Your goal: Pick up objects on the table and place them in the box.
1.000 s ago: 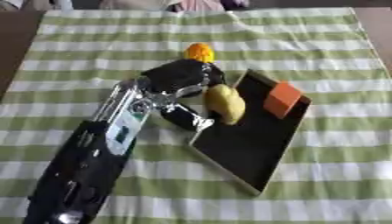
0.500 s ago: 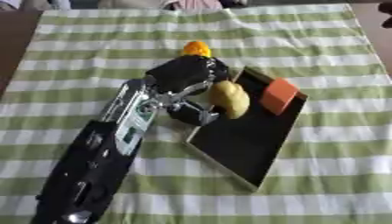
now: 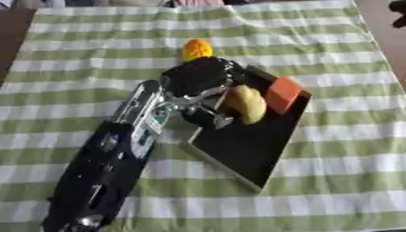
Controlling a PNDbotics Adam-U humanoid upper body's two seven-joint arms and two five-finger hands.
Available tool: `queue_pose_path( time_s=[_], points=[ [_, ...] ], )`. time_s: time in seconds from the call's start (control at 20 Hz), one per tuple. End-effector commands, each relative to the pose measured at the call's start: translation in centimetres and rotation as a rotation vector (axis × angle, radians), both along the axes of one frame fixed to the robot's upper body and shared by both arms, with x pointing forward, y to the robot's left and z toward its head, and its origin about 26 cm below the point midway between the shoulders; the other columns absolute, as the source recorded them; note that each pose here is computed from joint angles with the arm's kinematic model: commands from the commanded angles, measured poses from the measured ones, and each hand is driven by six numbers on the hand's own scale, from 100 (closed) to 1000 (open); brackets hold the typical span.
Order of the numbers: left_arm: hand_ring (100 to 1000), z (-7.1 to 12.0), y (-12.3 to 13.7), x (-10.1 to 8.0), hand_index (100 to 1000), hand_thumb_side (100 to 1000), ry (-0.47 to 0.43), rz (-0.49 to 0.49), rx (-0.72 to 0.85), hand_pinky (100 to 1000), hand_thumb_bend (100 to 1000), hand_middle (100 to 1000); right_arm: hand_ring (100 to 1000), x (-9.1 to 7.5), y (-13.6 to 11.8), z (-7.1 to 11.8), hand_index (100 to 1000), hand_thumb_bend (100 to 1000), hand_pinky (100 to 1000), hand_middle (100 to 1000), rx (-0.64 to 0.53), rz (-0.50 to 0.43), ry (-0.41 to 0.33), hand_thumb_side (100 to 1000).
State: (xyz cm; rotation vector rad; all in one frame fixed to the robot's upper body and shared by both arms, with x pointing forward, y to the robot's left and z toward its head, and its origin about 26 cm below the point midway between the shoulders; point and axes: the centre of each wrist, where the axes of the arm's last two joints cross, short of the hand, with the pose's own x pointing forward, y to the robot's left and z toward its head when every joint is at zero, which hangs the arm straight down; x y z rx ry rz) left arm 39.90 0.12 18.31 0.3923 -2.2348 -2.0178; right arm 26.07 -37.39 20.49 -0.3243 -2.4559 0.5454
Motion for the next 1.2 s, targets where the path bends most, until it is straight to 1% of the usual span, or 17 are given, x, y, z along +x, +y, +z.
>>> queue_pose_path(
  time_s=[0.05,0.15,0.2,0.25,0.3,0.35,0.4,0.45,0.5,0.6,0.65,0.7,0.85,1.05,1.1,1.15,1.2],
  points=[
    [633,0.3,-0.7,-0.3,727,167,-0.007,-0.032,-0.018,604,100,578,828,-0.1,0.1,1.1,784,100,943,577,-0.042,0.002,-0.024,470],
    [659,-0.1,-0.8,-0.2,781,159,0.001,-0.034,-0.003,624,100,606,828,0.0,0.2,1.1,784,100,943,577,-0.039,0.005,-0.025,470],
    [722,-0.3,-0.7,-0.1,857,153,0.005,-0.034,0.012,676,100,680,828,0.0,0.2,1.1,784,100,943,576,-0.038,0.005,-0.025,470],
    [793,-0.4,-0.7,-0.1,913,143,0.006,-0.031,0.035,752,100,763,828,0.0,0.2,1.2,784,100,943,576,-0.037,0.005,-0.024,470],
    [860,-0.6,-0.6,-0.1,939,166,0.009,-0.027,0.06,834,100,810,828,0.0,0.2,1.2,784,100,943,576,-0.036,0.005,-0.024,470],
    [878,-0.6,-0.5,0.0,943,193,0.011,-0.022,0.079,862,100,820,829,0.0,0.2,1.2,784,100,943,576,-0.035,0.005,-0.023,470],
    [903,-0.5,-0.4,0.0,949,271,0.009,-0.017,0.091,900,169,828,829,0.0,0.2,1.1,784,100,944,575,-0.036,0.004,-0.021,470],
    [925,-0.4,-0.1,0.1,952,408,0.004,-0.008,0.097,931,261,833,829,0.0,0.2,1.1,784,100,944,575,-0.039,0.002,-0.017,470],
    [938,-0.2,0.2,0.1,954,478,-0.003,0.003,0.093,942,331,835,829,-0.1,0.2,1.0,784,100,944,575,-0.041,-0.001,-0.014,470],
    [937,0.1,0.6,0.3,953,512,-0.01,0.019,0.075,934,342,832,829,-0.1,0.1,0.8,784,100,944,575,-0.042,-0.006,-0.01,471],
    [936,0.3,0.9,0.3,952,506,-0.013,0.023,0.064,932,366,831,829,-0.2,0.1,0.8,784,100,944,575,-0.042,-0.009,-0.008,470],
    [935,0.5,1.1,0.3,951,507,-0.014,0.026,0.052,931,368,830,829,-0.2,0.0,0.7,784,100,944,575,-0.043,-0.013,-0.007,470],
    [929,1.5,1.7,0.2,945,445,-0.017,0.027,-0.001,924,327,823,830,-0.3,-0.1,0.7,784,100,944,575,-0.04,-0.02,-0.009,470],
    [920,3.2,2.8,-0.2,942,403,-0.022,0.029,-0.079,918,278,815,830,-0.3,-0.2,0.7,784,100,944,575,-0.033,-0.025,-0.019,470],
    [917,3.7,3.1,-0.4,939,391,-0.026,0.029,-0.102,914,222,813,830,-0.3,-0.2,0.7,784,100,944,574,-0.032,-0.027,-0.019,465],
    [914,4.3,3.5,-0.5,937,351,-0.034,0.031,-0.125,912,258,809,830,-0.4,-0.2,0.6,784,100,944,574,-0.032,-0.03,-0.018,470],
    [909,4.9,4.0,-0.6,935,324,-0.042,0.032,-0.146,906,236,804,830,-0.4,-0.3,0.6,785,100,945,574,-0.032,-0.033,-0.017,470]
  ],
)
